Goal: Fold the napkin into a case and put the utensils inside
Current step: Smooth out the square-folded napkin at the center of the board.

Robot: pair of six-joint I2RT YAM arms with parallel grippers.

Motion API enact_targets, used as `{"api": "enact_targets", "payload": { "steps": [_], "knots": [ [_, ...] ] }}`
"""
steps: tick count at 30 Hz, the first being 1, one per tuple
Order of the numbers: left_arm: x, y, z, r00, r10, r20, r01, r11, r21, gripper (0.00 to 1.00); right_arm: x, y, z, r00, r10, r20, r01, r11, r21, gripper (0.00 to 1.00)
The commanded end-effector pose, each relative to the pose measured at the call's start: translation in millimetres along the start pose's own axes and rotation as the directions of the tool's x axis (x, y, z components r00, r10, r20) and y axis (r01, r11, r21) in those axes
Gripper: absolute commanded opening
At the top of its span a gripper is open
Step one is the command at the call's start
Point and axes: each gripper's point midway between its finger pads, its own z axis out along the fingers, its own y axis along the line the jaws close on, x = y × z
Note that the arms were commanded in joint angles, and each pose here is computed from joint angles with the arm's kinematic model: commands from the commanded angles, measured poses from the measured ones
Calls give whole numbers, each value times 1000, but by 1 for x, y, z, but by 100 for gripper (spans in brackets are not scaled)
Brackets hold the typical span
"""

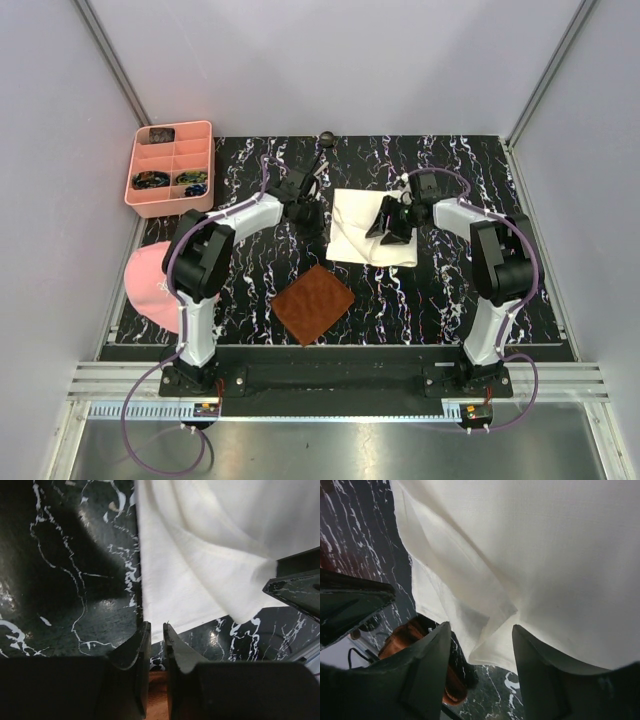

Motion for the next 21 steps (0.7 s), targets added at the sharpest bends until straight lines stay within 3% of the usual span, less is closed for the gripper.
{"api": "enact_targets", "payload": {
  "steps": [1, 12, 16, 21],
  "knots": [
    [-16, -11, -26, 995, 21, 94, -23, 1000, 20, 18, -5, 39, -1, 999, 1, 48, 9, 978, -209, 63],
    [-22, 10, -57, 982, -45, 184, 48, 999, -11, 19, 24, 101, 17, 996, -84, -9, 77, 949, -307, 62],
    [-26, 11, -64, 979, -70, 189, 68, 998, 15, 21, 32, 104, 23, 995, -93, -38, 77, 946, -316, 69],
    [-29, 1, -64, 983, -69, 171, 61, 997, 56, 30, 21, 108, 8, 990, -137, 14, 135, 945, -298, 78]
  ]
}}
